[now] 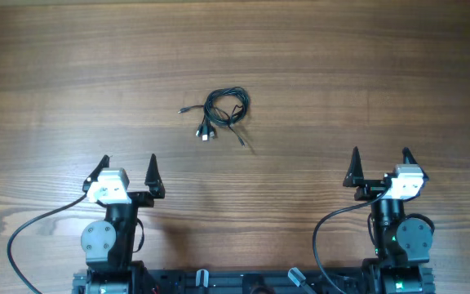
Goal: Untangle cables
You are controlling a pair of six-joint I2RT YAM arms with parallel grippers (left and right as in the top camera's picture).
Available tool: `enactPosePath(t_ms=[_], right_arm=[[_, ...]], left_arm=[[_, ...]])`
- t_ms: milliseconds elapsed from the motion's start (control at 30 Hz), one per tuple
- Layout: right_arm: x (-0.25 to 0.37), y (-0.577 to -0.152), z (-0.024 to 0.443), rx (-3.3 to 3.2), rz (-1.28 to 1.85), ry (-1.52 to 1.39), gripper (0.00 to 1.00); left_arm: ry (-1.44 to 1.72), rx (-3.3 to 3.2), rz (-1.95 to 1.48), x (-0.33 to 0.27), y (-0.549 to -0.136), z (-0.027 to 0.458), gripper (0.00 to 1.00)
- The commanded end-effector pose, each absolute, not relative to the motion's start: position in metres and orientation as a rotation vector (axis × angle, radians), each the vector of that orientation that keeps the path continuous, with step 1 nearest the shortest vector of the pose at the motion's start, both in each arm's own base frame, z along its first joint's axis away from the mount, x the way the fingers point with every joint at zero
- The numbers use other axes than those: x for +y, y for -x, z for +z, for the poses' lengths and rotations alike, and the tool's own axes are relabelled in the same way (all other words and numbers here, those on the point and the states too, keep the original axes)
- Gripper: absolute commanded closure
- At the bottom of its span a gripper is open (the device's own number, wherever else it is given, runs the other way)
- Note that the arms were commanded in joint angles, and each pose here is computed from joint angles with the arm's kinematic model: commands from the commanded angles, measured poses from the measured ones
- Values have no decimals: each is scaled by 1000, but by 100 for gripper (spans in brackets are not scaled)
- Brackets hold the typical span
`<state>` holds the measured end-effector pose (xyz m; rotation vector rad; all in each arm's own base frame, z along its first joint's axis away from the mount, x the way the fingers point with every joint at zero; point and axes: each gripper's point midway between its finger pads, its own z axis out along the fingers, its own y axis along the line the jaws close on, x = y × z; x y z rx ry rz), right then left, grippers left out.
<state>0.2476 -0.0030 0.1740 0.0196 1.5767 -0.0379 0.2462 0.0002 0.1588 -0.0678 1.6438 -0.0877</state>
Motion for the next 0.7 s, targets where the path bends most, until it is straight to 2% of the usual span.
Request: enactPosePath(t_ms=[0,667], right_arm=[[-7,-247,178,1559,-43,-48,0],[-7,-247,178,1559,-43,-48,0]], left_arm=[[56,1656,-69,1,-247,154,0],[56,1656,-69,1,-247,154,0]])
